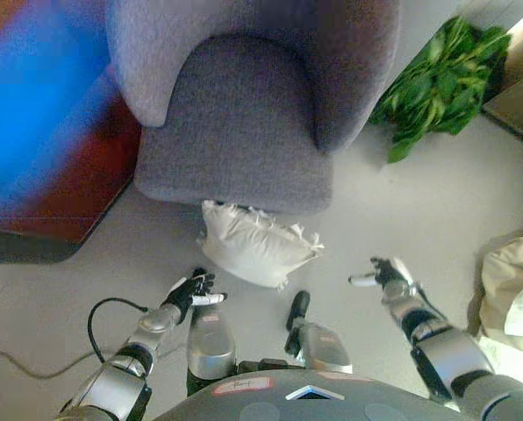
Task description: Pick up the pillow and put it on the sofa.
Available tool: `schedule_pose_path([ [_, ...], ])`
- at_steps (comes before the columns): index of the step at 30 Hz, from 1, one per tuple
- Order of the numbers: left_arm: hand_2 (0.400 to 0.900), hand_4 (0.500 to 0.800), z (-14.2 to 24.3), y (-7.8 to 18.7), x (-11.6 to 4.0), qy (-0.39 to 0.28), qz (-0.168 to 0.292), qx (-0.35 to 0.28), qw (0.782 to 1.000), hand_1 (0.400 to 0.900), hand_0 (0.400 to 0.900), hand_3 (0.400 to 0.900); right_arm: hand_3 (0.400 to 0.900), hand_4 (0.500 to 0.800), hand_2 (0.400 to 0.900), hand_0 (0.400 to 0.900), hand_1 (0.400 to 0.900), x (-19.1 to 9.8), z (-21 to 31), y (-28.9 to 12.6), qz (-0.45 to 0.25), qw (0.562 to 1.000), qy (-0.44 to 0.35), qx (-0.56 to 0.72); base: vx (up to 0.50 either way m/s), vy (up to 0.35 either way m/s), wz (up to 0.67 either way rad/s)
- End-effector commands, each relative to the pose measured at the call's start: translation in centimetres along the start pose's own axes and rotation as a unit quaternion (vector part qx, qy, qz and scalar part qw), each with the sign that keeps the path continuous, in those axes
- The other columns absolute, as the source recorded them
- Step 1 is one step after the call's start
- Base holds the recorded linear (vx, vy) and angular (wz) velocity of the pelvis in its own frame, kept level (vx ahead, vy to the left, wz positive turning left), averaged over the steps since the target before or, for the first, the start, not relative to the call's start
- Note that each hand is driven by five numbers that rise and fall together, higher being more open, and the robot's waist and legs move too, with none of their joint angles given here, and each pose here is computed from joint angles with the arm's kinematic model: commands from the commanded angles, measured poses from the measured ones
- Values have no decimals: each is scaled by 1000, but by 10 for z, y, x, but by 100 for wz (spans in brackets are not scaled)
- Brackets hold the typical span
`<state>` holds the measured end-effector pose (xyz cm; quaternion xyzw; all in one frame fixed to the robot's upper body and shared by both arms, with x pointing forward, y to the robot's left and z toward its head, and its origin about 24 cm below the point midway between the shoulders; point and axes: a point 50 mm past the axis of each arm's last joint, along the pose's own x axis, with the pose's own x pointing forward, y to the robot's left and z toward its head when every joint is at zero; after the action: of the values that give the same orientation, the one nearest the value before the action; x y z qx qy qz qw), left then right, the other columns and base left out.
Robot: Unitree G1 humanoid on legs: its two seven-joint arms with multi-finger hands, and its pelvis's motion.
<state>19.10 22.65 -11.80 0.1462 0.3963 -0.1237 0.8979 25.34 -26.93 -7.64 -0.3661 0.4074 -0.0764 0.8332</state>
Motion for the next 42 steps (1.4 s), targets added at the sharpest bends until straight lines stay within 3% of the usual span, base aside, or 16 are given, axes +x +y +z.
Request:
schedule_pose_path([
  [1,900,800,34,14,4,-64,3,16,998,900,900,900,900,800,900,900,900,7,45,-79,-80,995,-52,17,-102,41,18],
  [7,900,800,63,7,7,-122,-11,0,993,900,900,900,900,800,900,900,900,0,84,-129,-110,989,-95,10,-79,43,19],
  [13,900,800,80,1,7,-169,-15,-29,985,900,900,900,900,800,900,900,900,-10,118,-152,-120,984,-126,30,-75,44,8],
  [32,900,800,104,-15,8,-221,-25,-57,973,900,900,900,900,800,900,900,900,-12,138,-128,-63,985,-152,48,-30,37,1],
  [42,900,800,117,-16,12,-223,-28,-47,973,900,900,900,900,800,900,900,900,-3,112,-113,-32,996,-72,-44,4,-5,5],
])
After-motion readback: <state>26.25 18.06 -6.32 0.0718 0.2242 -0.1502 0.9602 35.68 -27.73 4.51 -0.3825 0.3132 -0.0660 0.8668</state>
